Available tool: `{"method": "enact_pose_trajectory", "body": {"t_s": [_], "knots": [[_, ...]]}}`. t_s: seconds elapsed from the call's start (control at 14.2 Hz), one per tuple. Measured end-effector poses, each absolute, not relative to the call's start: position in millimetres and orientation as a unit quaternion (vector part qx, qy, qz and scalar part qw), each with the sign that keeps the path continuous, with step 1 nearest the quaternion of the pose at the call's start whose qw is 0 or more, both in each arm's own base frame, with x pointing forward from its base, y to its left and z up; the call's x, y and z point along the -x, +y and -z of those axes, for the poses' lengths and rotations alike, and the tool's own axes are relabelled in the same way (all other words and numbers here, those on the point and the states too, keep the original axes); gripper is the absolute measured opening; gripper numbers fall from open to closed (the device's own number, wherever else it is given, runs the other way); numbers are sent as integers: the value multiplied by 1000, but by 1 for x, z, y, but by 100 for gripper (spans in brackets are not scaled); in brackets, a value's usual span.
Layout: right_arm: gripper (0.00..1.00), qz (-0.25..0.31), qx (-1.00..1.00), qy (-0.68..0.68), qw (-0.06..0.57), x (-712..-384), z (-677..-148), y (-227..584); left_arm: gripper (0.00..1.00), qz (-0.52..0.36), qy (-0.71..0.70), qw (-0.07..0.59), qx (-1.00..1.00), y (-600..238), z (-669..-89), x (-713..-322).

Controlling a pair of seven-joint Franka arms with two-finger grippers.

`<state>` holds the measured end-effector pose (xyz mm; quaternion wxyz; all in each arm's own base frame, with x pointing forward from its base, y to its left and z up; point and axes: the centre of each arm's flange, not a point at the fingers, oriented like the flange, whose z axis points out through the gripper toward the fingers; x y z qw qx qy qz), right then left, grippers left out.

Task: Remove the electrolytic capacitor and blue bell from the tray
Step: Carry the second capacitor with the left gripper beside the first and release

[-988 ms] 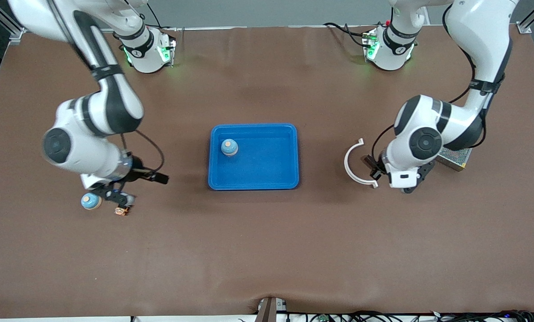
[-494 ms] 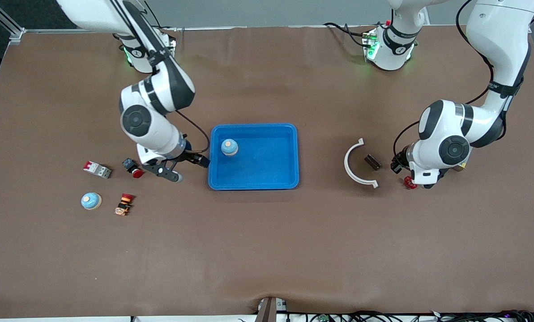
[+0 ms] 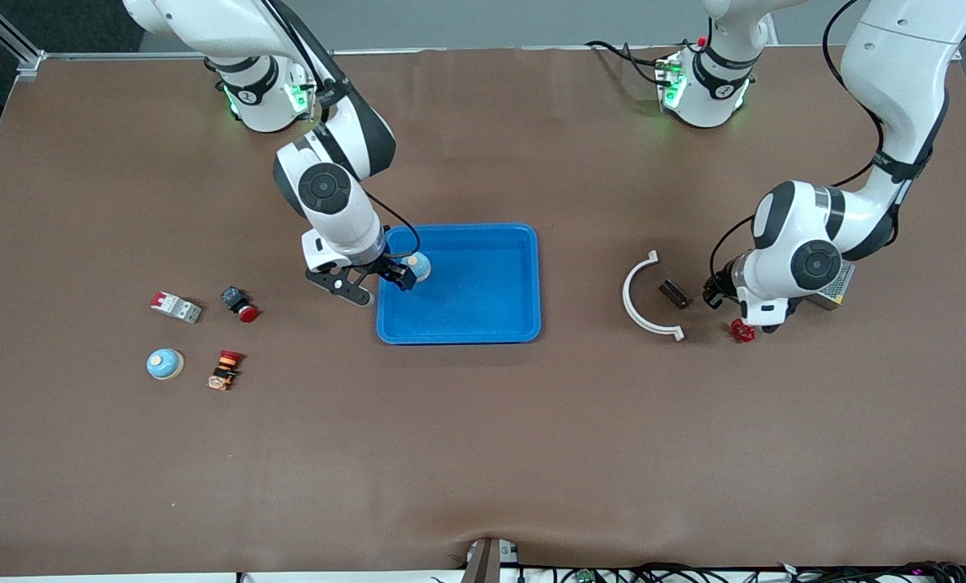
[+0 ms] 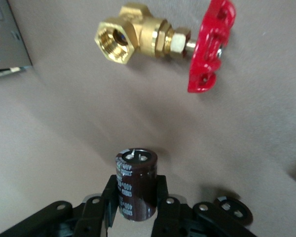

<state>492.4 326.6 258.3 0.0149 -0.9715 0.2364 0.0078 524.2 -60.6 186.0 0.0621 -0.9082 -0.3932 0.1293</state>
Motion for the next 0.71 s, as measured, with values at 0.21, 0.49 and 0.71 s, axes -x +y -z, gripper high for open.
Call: {"method": "enact_pose_trajectory", "body": {"t_s": [0.21, 0.49, 0.71], "knots": [[100, -5, 971, 240, 20, -480, -230, 331, 41, -136, -391, 63, 908, -61, -178, -522], [100, -5, 970, 243, 22, -467, -213, 348, 81, -130, -386, 61, 911, -62, -181, -526], [100, -7, 971, 237, 20, -459, -206, 357, 100, -112, -380, 58, 916, -67, -207, -538]]}}
